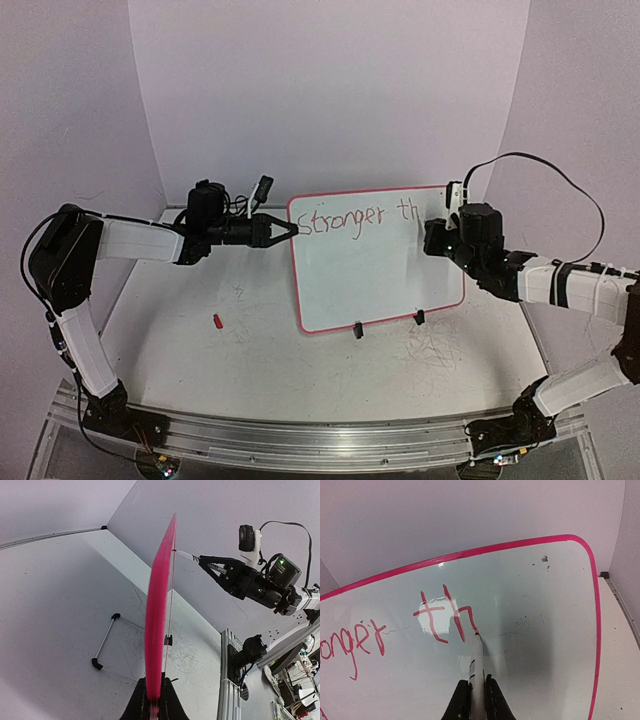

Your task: Write a sentence on the whiteboard

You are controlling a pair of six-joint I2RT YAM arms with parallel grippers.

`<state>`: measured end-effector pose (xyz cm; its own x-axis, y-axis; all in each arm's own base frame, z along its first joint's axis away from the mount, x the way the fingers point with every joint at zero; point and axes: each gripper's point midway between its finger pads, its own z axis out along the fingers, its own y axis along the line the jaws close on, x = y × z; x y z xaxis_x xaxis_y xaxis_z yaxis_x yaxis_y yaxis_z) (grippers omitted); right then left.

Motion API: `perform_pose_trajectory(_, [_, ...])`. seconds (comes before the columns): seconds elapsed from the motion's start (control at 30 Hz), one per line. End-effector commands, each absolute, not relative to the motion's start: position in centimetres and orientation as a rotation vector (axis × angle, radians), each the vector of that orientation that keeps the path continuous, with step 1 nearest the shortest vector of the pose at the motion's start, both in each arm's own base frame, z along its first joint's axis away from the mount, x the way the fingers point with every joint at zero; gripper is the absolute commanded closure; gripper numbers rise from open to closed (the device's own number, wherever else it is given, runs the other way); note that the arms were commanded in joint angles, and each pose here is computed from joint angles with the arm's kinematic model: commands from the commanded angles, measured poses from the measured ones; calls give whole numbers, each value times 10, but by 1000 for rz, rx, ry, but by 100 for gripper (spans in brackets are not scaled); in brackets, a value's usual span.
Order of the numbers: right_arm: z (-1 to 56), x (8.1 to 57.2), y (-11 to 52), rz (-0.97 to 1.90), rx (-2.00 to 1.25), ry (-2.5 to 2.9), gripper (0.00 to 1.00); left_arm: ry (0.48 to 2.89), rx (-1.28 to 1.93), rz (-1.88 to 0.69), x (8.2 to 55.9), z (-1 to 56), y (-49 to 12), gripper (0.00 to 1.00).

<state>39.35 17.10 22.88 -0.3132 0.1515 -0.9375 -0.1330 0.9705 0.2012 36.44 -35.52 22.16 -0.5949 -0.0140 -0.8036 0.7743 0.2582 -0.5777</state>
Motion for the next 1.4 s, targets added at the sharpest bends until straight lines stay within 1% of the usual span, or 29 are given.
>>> perform_pose_trajectory(0.0, [261, 396, 171, 345, 37, 1795, 100, 1788, 754, -1420, 353, 229, -365, 100])
perform_pose_trajectory(0.37, [274, 403, 162, 357, 62, 1745, 100, 1783, 758, -1417, 352, 230, -364, 100])
perform_pose_trajectory(0.73, [271, 412, 154, 326, 77, 1748, 100, 1787, 760, -1420, 352, 228, -365, 100])
perform_pose_trajectory(1.0, [274, 417, 164, 332, 9, 1746, 100, 1786, 761, -1421, 352, 228, -365, 100])
perform_pose_trajectory(1.37, [255, 403, 165, 372, -5, 1801, 100, 1785, 761, -1422, 352, 229, -365, 100])
